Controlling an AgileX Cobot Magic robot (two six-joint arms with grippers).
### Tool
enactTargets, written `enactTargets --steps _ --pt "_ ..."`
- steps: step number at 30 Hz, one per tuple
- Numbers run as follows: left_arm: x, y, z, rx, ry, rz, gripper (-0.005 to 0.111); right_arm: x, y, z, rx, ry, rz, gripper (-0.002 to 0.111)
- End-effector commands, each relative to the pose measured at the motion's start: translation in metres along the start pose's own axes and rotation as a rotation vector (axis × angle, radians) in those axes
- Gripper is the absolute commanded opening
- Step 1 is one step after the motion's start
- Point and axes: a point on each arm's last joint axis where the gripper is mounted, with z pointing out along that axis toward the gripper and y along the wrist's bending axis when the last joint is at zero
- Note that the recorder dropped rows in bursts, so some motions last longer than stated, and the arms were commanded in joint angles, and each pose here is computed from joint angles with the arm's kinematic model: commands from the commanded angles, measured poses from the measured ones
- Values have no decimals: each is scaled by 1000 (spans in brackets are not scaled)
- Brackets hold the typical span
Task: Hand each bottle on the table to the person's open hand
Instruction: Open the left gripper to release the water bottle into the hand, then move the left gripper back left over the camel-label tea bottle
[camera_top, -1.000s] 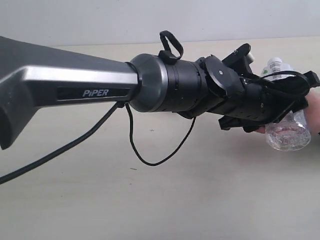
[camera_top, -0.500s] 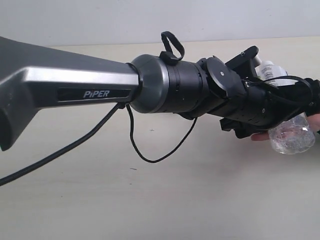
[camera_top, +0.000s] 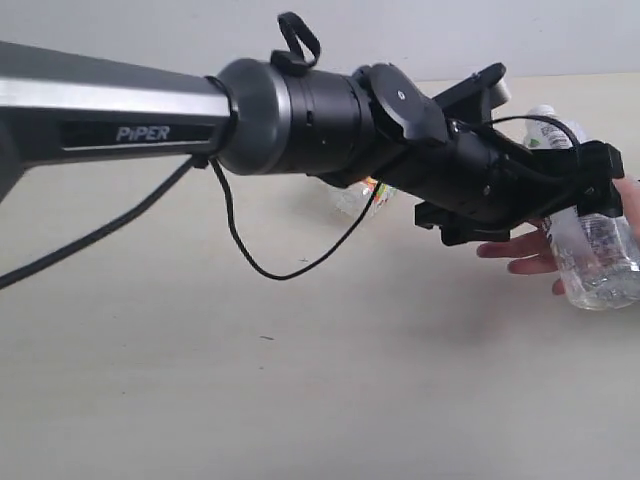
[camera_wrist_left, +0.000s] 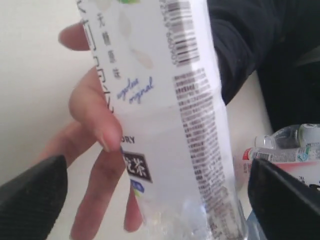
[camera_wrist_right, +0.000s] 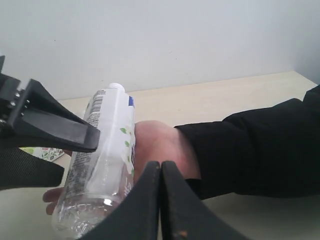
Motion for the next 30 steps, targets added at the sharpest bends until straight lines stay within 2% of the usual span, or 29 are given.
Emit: enactTargets --steps 1,6,8,12,16,17,23,26,30 --pt "-16 -10 -30 14 15 98 93 0 0 0 -4 -9 -4 0" --pt "-31 -21 -62 23 -4 163 92 0 0 0 -4 -9 -4 0" --pt "-36 -26 -75 16 -23 206 85 0 0 0 -4 -9 -4 0" --pt "-40 -34 -96 -22 -28 332 53 0 0 0 -4 -9 -4 0" --pt "-38 -39 -115 -82 17 468 6 0 0 0 -4 -9 -4 0" --pt "-37 -40 -124 -126 32 531 2 0 0 0 -4 -9 -4 0" --pt "-36 -36 -151 -254 112 599 2 0 0 0 -4 -9 -4 0" --pt "-33 -25 -155 -339 195 636 2 0 0 0 -4 -9 -4 0" --pt "-31 -8 -156 -458 220 663 2 0 0 0 -4 -9 -4 0"
